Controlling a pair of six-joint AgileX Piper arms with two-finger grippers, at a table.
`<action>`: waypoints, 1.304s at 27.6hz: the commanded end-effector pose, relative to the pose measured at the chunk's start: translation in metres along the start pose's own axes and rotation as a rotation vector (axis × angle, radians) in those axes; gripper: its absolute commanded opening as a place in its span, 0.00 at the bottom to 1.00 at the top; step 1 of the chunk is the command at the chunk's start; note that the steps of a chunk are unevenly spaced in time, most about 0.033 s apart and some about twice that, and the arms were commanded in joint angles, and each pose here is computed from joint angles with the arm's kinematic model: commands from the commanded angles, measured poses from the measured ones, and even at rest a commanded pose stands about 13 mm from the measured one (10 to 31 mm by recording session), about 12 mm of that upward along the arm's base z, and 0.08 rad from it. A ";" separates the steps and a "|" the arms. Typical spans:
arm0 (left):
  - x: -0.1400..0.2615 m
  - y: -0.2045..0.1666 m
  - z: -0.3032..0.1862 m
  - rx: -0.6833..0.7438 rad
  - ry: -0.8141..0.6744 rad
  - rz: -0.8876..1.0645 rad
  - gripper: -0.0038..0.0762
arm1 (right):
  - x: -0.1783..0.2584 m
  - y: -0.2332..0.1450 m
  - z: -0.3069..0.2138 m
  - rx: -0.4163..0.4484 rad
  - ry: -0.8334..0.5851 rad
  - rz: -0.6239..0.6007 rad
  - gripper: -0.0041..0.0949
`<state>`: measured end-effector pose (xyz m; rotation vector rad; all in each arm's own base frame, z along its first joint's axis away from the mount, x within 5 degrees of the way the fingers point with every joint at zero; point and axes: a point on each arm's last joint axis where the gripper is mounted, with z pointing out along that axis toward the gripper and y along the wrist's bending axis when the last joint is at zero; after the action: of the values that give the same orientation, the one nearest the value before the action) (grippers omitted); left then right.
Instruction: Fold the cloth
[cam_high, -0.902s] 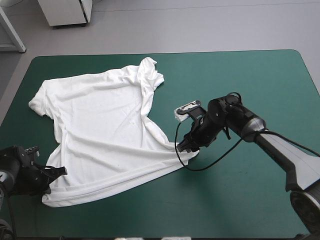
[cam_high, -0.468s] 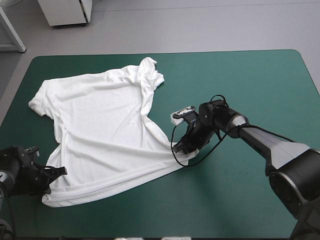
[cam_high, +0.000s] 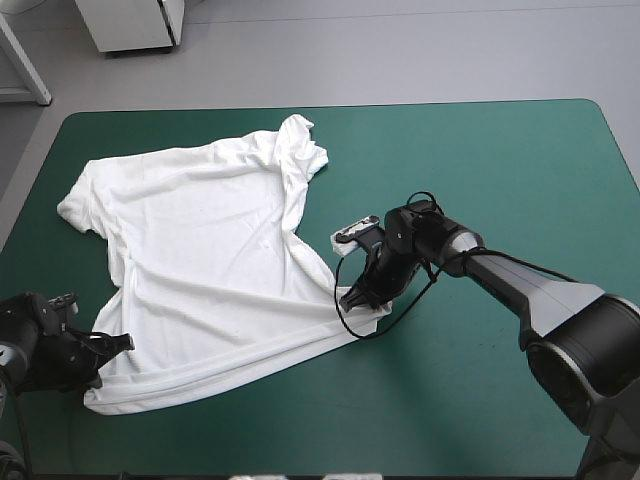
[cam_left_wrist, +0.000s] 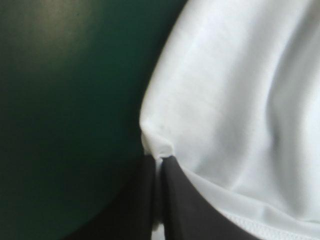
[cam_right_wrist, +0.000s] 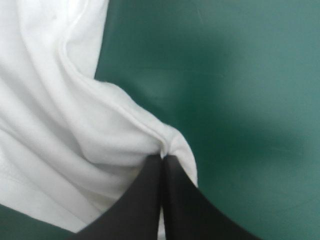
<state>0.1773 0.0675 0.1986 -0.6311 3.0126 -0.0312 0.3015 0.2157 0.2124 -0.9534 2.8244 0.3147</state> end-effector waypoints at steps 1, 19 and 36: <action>-0.014 -0.005 -0.016 0.055 -0.185 -0.011 0.04 | 0.006 0.006 -0.017 0.017 0.014 -0.007 0.02; -0.006 -0.052 -0.227 0.288 -0.719 0.309 0.04 | 0.054 0.020 -0.257 0.298 -0.567 -0.055 0.02; 0.102 -0.059 -0.459 0.548 -1.621 0.507 0.04 | 0.162 0.057 -0.490 0.524 -1.451 -0.134 0.02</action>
<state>0.0909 -0.0165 0.6252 0.1644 1.5760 -0.1297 0.1328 0.0673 0.6349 -0.5054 1.5896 0.1366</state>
